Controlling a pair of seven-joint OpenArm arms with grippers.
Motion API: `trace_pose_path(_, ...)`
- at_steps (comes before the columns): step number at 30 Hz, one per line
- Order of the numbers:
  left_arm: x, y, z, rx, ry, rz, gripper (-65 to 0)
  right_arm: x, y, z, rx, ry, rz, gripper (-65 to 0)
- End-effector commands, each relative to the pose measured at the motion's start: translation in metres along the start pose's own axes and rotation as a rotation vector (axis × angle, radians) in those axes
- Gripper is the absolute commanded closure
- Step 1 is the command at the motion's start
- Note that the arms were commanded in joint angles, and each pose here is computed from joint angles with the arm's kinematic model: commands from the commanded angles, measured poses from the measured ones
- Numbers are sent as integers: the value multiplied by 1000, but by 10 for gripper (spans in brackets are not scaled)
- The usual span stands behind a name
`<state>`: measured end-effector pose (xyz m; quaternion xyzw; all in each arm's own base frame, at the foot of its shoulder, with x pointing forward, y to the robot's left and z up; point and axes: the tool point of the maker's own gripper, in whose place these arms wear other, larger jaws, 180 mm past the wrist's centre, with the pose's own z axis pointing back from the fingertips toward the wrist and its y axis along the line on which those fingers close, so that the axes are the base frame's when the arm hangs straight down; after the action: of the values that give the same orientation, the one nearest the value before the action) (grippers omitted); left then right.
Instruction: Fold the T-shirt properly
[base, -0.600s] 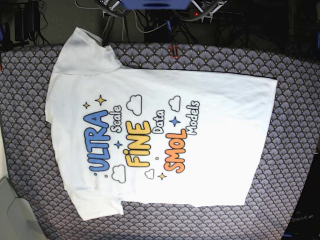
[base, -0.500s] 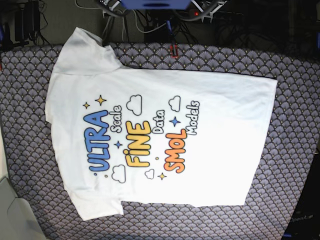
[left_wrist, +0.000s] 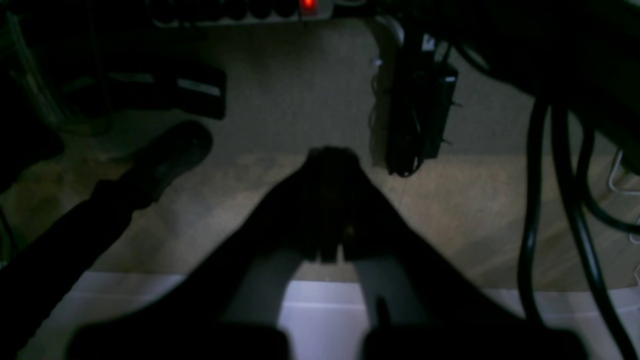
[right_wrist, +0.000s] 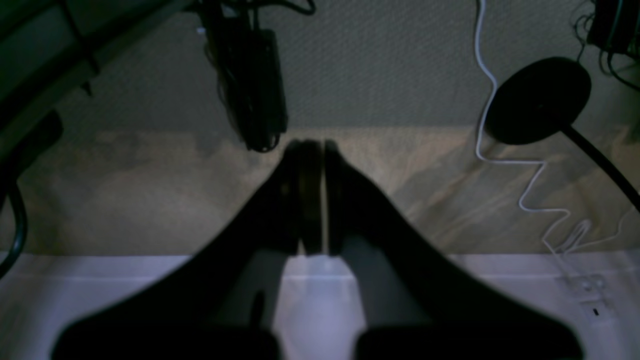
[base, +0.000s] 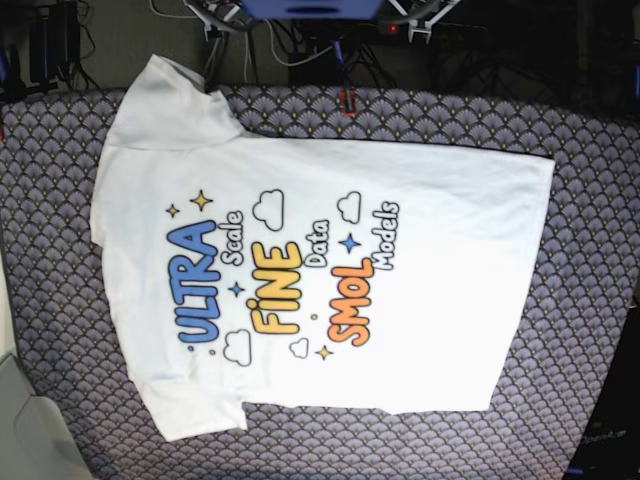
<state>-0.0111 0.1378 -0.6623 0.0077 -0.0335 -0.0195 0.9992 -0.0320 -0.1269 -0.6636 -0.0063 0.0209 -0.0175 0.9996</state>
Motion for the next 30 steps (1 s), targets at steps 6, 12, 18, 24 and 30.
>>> trace_pose_path(6, -10, 0, 0, -3, 69, -4, -3, -3, 2, 0, 10, 7, -6, 0)
trace_pose_path(12, -10, 0, 1, -6, 62, -4, -3, -11, 2, 0, 11, 13, -6, 0)
trace_pose_path(18, -3, 24, 22, 26, -86, -20, -4, -20, 9, 18, 27, -110, 82, 0)
trace_pose_path(24, 11, 37, 82, 35, -283, -78, -4, -32, 3, 62, 31, -244, 121, 0)
trace_pose_path(30, 18, 43, 133, 49, -393, -80, -3, -32, -9, 112, 20, -310, 144, 0)
